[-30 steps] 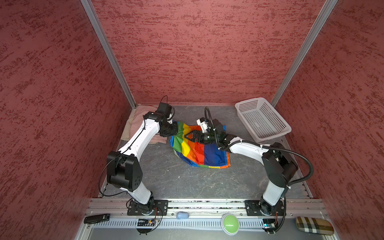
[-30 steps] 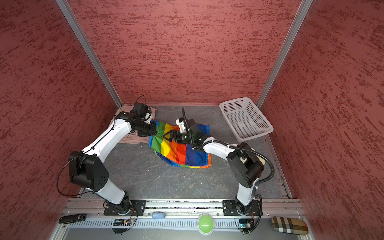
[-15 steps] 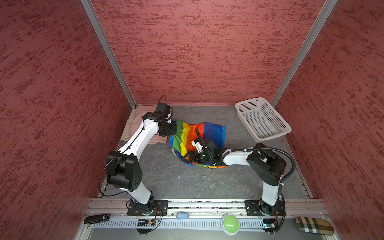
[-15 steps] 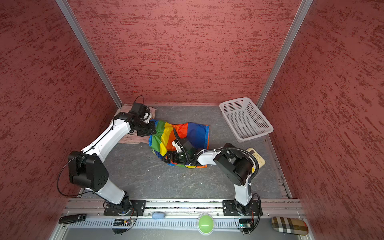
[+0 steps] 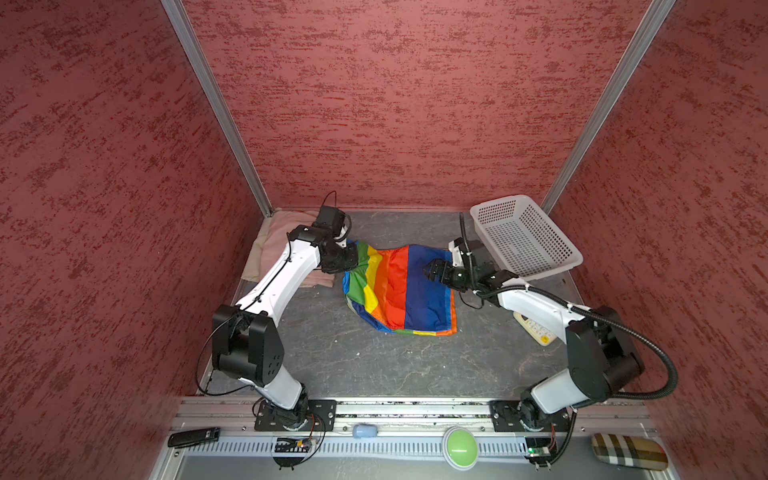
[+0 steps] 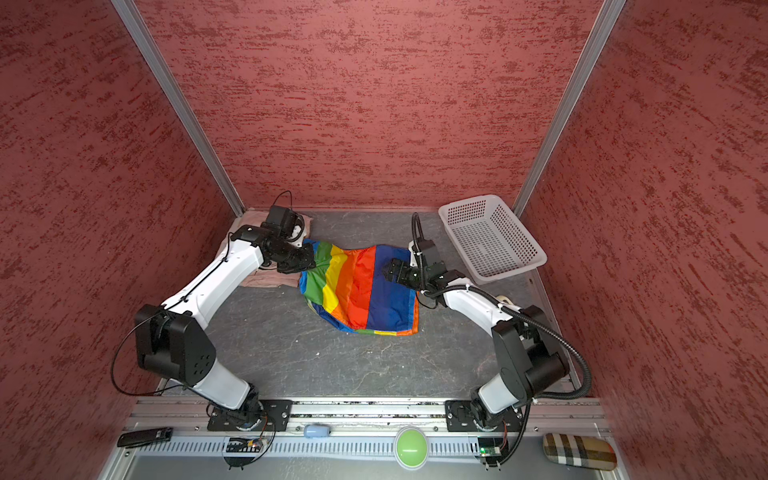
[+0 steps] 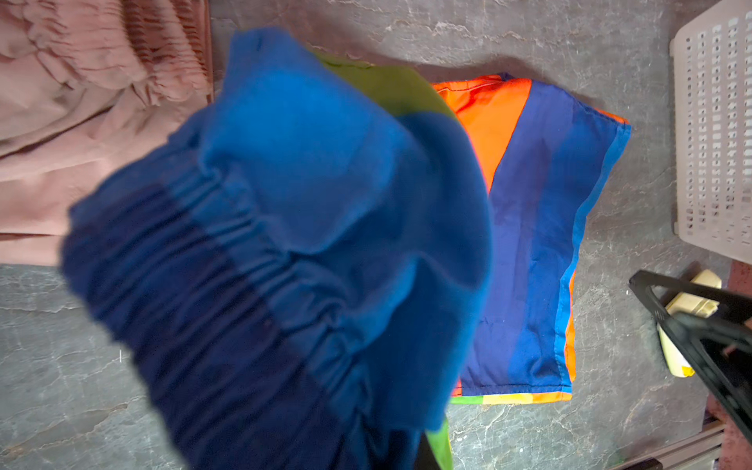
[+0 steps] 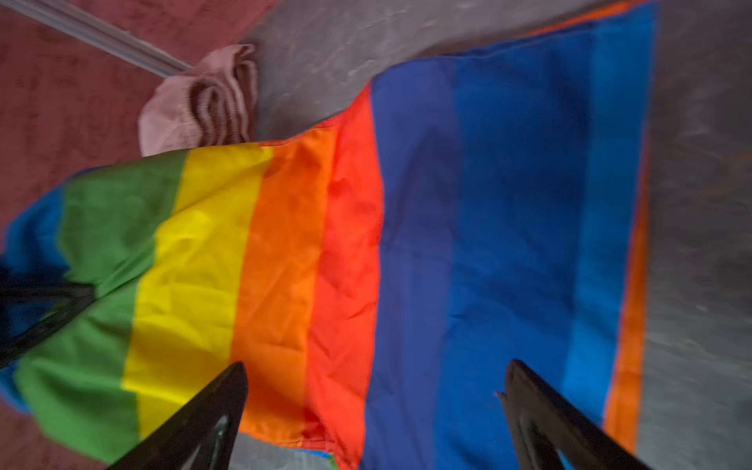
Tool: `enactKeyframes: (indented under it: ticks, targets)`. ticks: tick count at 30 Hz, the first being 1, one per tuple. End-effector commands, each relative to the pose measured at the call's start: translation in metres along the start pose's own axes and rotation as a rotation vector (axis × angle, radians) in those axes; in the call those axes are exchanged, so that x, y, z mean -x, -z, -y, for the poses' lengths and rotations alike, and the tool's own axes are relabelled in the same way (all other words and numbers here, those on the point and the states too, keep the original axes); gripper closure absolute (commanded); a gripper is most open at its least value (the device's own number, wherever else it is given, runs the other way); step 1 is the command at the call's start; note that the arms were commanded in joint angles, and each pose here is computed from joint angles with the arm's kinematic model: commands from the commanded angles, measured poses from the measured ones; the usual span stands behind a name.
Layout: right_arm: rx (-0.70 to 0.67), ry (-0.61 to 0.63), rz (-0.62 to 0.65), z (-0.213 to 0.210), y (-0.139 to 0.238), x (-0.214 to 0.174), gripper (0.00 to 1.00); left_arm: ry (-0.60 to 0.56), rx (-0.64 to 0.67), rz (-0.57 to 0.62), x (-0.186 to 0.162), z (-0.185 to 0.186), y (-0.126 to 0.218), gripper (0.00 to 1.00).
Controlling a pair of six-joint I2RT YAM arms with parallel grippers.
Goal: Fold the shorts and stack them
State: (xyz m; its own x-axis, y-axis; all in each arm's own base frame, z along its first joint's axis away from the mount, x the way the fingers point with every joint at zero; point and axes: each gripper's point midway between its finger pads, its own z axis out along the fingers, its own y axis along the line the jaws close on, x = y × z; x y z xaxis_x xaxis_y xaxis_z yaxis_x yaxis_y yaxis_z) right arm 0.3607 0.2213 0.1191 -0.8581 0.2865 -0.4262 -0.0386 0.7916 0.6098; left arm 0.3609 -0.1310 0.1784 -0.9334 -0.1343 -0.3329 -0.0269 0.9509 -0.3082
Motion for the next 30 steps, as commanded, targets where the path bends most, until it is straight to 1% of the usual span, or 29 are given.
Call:
enactKeyframes:
  ticks: [1, 6, 10, 14, 19, 23, 30]
  targets:
    - [-0.145, 0.004, -0.094, 0.046, -0.005, -0.032, 0.01, -0.031, -0.005, 0.049, 0.009, 0.014, 0.014, 1.0]
    - [-0.228, 0.006, -0.104, 0.075, -0.01, -0.044, 0.01, -0.08, 0.033, 0.037, 0.006, 0.025, 0.012, 1.0]
    - [-0.271, 0.005, -0.132, 0.093, -0.019, -0.056, 0.01, -0.096, 0.054, 0.035, 0.005, 0.026, 0.012, 1.0]
    - [-0.25, -0.011, -0.151, 0.096, -0.029, -0.065, 0.01, -0.124, 0.078, 0.03, 0.001, 0.031, 0.011, 1.0]
    - [-0.236, -0.026, -0.157, 0.096, -0.034, -0.067, 0.02, -0.168, 0.095, -0.001, -0.007, 0.048, -0.002, 1.0]
    - [-0.223, -0.025, -0.158, 0.092, -0.036, -0.065, 0.03, -0.214, 0.102, -0.029, -0.014, 0.068, -0.016, 1.0]
    - [-0.212, -0.021, -0.173, 0.088, -0.044, -0.069, 0.04, -0.276, 0.058, -0.06, -0.023, 0.113, -0.031, 1.0]
